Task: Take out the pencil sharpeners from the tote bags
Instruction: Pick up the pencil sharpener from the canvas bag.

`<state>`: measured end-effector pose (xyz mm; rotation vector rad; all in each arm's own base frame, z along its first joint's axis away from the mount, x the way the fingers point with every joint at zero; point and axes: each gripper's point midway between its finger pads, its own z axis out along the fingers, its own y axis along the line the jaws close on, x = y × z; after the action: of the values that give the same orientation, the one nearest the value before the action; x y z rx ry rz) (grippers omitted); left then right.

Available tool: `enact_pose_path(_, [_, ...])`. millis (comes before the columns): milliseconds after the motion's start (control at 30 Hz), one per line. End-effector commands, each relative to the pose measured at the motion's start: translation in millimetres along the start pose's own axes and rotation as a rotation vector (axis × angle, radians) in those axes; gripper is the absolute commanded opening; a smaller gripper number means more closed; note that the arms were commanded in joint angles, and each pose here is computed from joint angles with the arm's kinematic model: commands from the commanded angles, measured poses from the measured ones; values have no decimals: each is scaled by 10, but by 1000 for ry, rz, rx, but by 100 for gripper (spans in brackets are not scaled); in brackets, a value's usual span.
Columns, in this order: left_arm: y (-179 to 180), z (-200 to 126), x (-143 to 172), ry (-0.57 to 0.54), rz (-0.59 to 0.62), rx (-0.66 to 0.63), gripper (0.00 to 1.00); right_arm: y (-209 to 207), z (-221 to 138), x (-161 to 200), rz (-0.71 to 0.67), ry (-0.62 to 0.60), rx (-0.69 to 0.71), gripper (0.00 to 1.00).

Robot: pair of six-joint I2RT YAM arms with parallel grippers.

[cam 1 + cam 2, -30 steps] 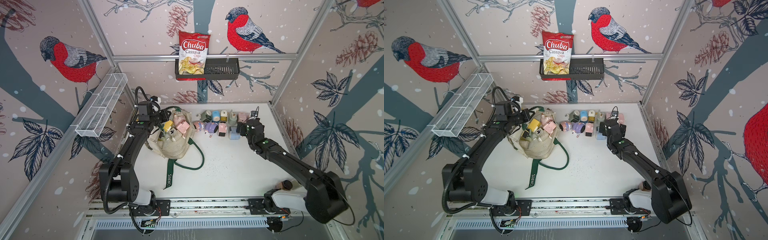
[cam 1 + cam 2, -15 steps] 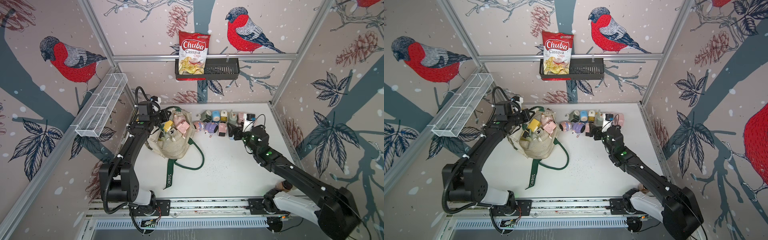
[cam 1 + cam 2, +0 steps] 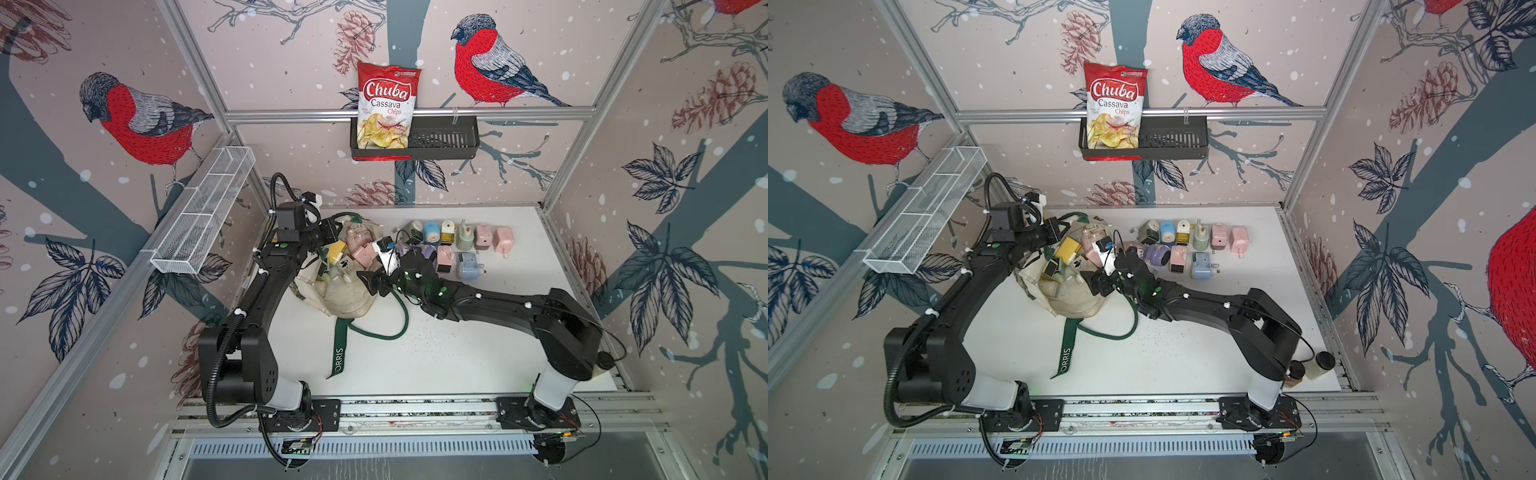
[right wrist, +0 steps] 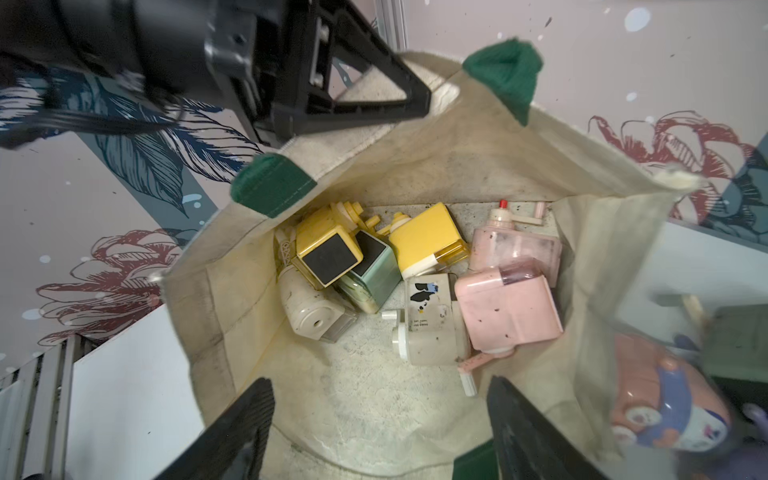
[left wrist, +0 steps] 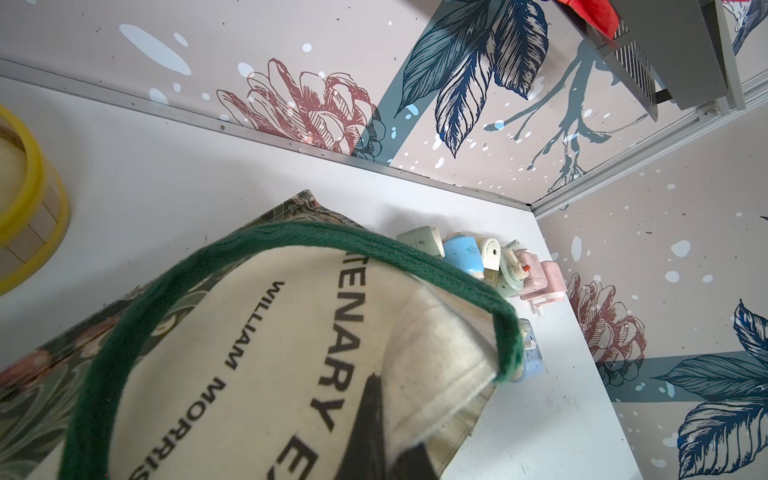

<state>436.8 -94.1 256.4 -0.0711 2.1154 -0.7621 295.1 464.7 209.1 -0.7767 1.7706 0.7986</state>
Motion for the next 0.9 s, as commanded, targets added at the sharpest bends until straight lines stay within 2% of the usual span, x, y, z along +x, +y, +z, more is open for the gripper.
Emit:
enact_pose_path(0, [-46, -6, -69, -24, 25, 16, 0, 214, 231, -38, -20, -17, -120, 80])
enact_pose_path(167, [-40, -16, -77, -29, 32, 10, 0, 289, 672, 169, -57, 34, -167, 79])
enact_pose_path(300, [-48, -18, -81, -31, 34, 13, 0, 378, 906, 256, -87, 26, -226, 80])
enact_pose_path(433, [-65, -27, -87, -34, 36, 20, 0, 421, 1056, 344, -127, 14, -283, 82])
enact_pose_path(633, [-120, -56, -107, -44, 49, 42, 0, 484, 1239, 457, -269, -19, -344, 91])
enact_pose_path(733, [-157, -57, -107, -44, 52, 62, 0, 495, 1309, 500, -318, -31, -368, 100])
enact_pose_path(867, [-209, -45, -95, -39, 52, 100, 0, 500, 1306, 540, -337, -69, -396, 100])
